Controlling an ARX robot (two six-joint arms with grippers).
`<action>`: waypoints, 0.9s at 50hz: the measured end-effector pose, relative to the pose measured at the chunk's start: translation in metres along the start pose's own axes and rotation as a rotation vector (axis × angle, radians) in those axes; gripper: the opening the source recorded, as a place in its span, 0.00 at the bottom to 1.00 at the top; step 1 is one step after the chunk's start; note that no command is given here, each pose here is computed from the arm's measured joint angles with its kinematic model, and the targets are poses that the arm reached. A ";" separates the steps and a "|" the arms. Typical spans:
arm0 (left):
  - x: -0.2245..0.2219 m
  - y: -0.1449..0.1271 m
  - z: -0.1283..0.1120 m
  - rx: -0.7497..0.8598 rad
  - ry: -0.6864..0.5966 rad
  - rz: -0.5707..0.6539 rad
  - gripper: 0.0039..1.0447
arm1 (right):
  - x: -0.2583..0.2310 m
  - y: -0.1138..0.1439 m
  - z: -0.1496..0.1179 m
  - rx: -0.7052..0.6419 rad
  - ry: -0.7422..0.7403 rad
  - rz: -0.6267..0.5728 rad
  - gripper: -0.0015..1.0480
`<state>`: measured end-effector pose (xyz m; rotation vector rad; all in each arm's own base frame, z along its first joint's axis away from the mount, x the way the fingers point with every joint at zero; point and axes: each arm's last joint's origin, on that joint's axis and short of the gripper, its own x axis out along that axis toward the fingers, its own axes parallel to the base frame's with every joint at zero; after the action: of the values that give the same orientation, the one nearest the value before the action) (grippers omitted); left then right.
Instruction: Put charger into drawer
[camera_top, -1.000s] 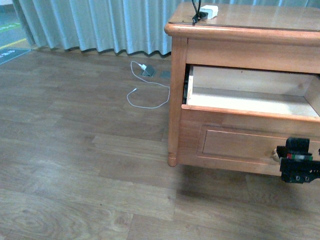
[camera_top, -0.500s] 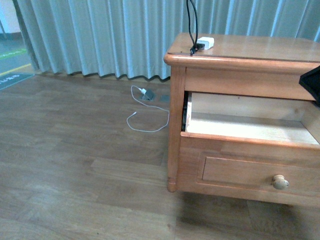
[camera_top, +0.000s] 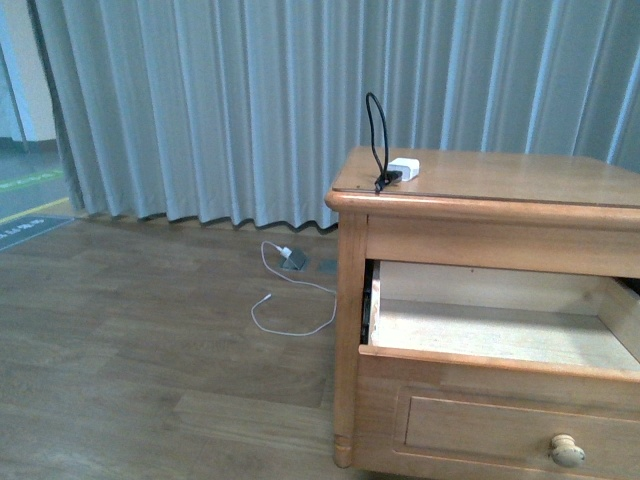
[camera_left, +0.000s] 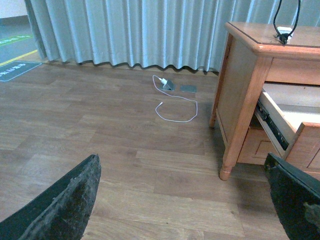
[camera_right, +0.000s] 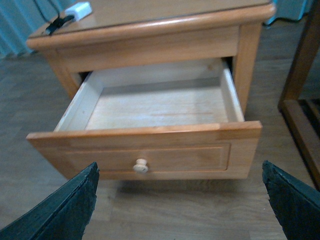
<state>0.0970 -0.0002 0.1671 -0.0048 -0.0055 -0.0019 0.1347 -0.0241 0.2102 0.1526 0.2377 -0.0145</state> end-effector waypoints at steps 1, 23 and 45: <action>0.000 0.000 0.000 0.000 0.000 0.000 0.95 | -0.001 0.000 0.001 0.000 -0.007 -0.005 0.92; 0.000 0.000 0.000 0.000 0.000 0.000 0.95 | -0.006 0.007 -0.020 -0.145 -0.235 0.016 0.58; 0.000 0.000 0.000 0.000 0.000 0.000 0.95 | -0.006 0.007 -0.020 -0.146 -0.236 0.011 0.92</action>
<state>0.0970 -0.0003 0.1671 -0.0048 -0.0055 -0.0023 0.1239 -0.0139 0.1931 0.0062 0.0017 -0.0038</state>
